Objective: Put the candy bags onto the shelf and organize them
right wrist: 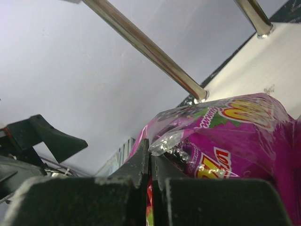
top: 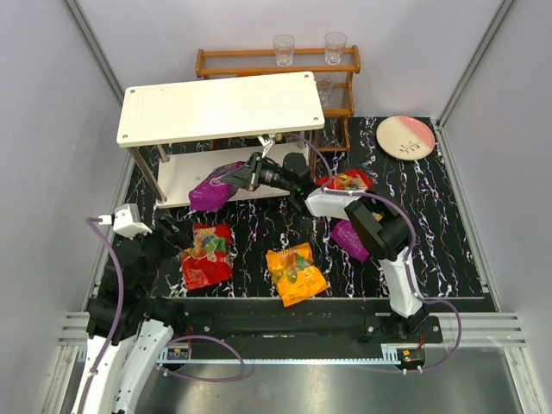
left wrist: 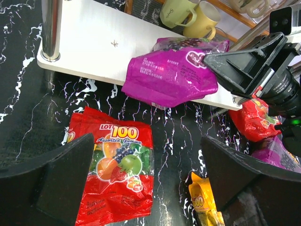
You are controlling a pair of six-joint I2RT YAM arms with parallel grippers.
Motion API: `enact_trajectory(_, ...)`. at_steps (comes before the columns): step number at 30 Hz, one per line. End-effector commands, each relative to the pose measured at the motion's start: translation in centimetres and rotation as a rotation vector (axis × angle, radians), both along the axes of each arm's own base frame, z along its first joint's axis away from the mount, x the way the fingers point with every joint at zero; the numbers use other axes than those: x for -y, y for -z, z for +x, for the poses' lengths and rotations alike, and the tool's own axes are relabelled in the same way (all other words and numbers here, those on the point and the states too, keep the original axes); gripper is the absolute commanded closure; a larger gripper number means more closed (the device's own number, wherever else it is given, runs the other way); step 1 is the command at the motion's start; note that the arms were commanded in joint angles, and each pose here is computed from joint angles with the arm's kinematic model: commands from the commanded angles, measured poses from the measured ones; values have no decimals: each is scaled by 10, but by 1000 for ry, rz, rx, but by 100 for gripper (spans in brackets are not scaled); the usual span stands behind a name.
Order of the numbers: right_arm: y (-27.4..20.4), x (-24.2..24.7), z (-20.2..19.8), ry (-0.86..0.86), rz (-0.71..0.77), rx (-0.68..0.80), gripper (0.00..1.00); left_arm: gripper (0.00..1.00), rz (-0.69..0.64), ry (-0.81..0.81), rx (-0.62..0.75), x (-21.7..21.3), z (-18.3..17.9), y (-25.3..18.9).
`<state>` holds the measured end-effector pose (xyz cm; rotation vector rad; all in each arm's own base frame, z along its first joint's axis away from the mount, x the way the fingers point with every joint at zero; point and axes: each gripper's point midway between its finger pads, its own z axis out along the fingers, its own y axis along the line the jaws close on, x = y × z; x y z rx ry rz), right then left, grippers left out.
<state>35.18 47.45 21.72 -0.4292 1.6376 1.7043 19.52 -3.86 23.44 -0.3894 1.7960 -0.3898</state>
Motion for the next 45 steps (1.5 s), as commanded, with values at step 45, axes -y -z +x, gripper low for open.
enact_trajectory(45,104,-11,106,182,-662,-207,100,1,18,-22,64,-7,-1,-13)
